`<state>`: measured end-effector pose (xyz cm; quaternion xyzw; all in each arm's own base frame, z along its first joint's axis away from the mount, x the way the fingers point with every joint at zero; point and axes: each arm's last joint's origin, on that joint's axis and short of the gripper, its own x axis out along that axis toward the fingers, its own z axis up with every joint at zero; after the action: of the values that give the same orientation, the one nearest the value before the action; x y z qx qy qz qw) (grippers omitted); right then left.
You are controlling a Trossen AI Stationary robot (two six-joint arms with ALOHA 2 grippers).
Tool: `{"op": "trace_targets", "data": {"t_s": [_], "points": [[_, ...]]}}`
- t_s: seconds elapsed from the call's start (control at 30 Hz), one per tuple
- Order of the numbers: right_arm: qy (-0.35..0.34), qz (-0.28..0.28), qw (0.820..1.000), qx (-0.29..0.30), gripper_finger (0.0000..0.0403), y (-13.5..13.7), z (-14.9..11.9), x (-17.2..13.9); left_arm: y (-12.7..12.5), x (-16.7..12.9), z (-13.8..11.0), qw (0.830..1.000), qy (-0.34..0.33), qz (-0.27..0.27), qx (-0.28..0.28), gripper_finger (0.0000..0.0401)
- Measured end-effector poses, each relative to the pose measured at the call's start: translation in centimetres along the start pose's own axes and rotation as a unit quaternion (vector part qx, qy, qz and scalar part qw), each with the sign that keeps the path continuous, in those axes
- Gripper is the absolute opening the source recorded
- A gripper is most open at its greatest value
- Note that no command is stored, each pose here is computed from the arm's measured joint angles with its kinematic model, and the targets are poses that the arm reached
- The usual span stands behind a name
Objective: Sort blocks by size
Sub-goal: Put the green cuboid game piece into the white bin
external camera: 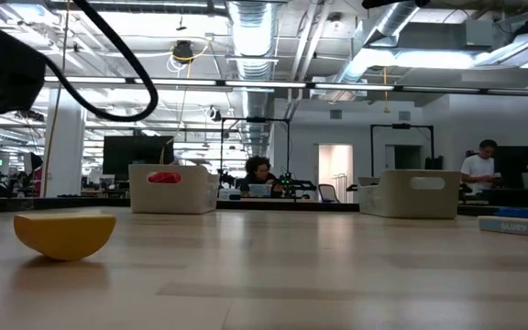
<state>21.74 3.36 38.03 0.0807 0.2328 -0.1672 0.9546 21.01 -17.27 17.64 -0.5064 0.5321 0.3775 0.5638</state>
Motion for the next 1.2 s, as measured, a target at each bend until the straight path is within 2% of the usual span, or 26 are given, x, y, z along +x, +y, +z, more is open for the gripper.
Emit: {"op": "trace_targets", "data": {"t_s": [0.1,0.3,0.4,0.53,0.8,0.9,1.03,1.1,1.2], "points": [[0.0,0.0,1.0,-0.002,0.0301,0.0,0.0,0.0,0.0,0.3,0.0,1.0,0.011,-0.01,0.009,0.0205],[0.0,0.0,1.0,-0.002,0.0301,0.0,0.0,0.0,0.5,2.1,0.0,0.998,0.053,-0.04,-0.015,0.0177],[0.0,0.0,1.0,-0.002,0.0301,0.0,0.0,0.0,0.7,2.2,0.2,0.998,0.045,-0.036,-0.02,0.0175],[0.0,0.0,1.0,-0.002,0.0301,0.0,0.0,0.0,0.7,2.3,0.2,0.999,0.04,-0.035,0.0,0.0167],[0.0,0.0,1.0,0.007,0.0301,0.0,0.0,0.0,0.8,2.2,0.5,0.999,0.007,-0.044,0.017,0.0082],[0.002,-0.001,1.0,0.016,0.0301,0.0,0.0,0.0,0.7,1.9,0.9,0.998,-0.008,-0.051,0.029,0.0081],[0.007,-0.003,1.0,0.024,0.0301,-0.1,-0.2,0.0,1.0,0.5,2.6,0.997,-0.043,-0.045,0.039,0.0081],[0.01,-0.004,1.0,0.023,0.0301,-0.1,-0.2,0.0,1.3,-0.7,4.1,0.996,-0.058,-0.036,0.055,0.0081],[0.01,-0.006,1.0,0.013,0.0301,-0.2,-0.2,0.0,1.2,-2.7,7.0,0.991,-0.081,-0.051,0.097,0.0081]]}}
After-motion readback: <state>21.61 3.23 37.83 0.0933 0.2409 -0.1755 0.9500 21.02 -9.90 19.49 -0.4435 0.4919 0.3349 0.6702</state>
